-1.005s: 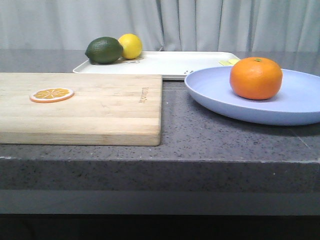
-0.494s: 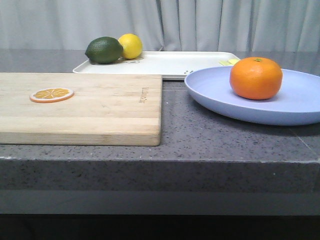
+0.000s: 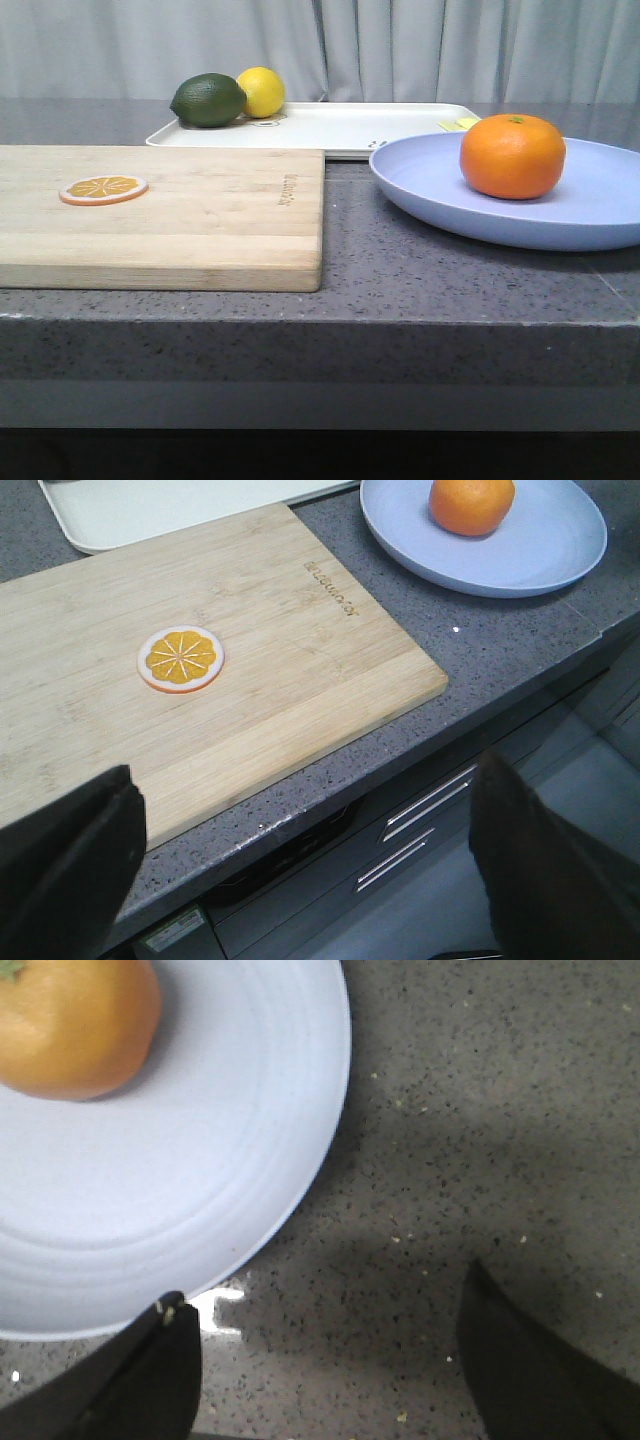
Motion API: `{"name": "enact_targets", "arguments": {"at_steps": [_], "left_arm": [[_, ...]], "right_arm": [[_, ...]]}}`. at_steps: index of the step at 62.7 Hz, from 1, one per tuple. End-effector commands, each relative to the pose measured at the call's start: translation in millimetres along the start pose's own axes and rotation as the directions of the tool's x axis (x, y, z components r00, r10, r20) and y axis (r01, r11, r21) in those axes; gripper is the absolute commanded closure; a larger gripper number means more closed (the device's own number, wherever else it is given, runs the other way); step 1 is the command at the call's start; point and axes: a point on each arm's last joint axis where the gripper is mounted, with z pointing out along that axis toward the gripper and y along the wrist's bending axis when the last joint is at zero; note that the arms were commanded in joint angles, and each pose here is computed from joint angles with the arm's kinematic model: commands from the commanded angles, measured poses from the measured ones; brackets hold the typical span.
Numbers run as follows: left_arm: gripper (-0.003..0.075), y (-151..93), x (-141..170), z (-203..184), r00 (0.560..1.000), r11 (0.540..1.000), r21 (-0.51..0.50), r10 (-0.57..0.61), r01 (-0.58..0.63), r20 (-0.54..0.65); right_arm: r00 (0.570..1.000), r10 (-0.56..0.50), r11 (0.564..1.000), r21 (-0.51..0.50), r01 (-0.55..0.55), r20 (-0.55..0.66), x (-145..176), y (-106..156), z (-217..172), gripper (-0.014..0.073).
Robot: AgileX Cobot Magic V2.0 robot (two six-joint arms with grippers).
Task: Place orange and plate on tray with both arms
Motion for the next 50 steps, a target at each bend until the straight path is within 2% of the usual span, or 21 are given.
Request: {"name": "enact_targets", "arguments": {"at_steps": [1,9,14,23,34,50], "left_arm": [[0.0079,-1,-13,-5,0.995,1.000,0.009,-0.006,0.006,0.098],[0.0079,-1,-14,-5,0.993,1.000,0.008,-0.005,0.005,0.114],[0.0079,-1,-15,-5,0.993,1.000,0.008,-0.005,0.005,0.118],[0.0079,-1,-15,-6,0.993,1.000,0.008,-0.005,0.005,0.120],[0.0079,-1,-15,-6,0.992,1.000,0.008,-0.005,0.005,0.125],[0.0079,-1,-17,-6,0.990,1.000,0.008,-0.006,0.005,0.138]], "right_arm": [[0.997,0.081,0.997,-0.015,-0.081,-0.006,-20,-9,4,0.0057],[0.958,0.268,0.955,-0.102,-0.278,-0.100,-29,-30,27,0.0057],[0.934,0.322,0.921,-0.180,-0.347,-0.152,-30,-36,39,0.0057],[0.913,0.366,0.863,-0.301,-0.406,-0.181,-38,-33,54,0.0057],[0.883,0.429,0.809,-0.355,-0.469,-0.191,-45,-30,66,0.0057],[0.871,0.443,0.797,-0.352,-0.491,-0.214,-45,-32,76,0.0057]]}}
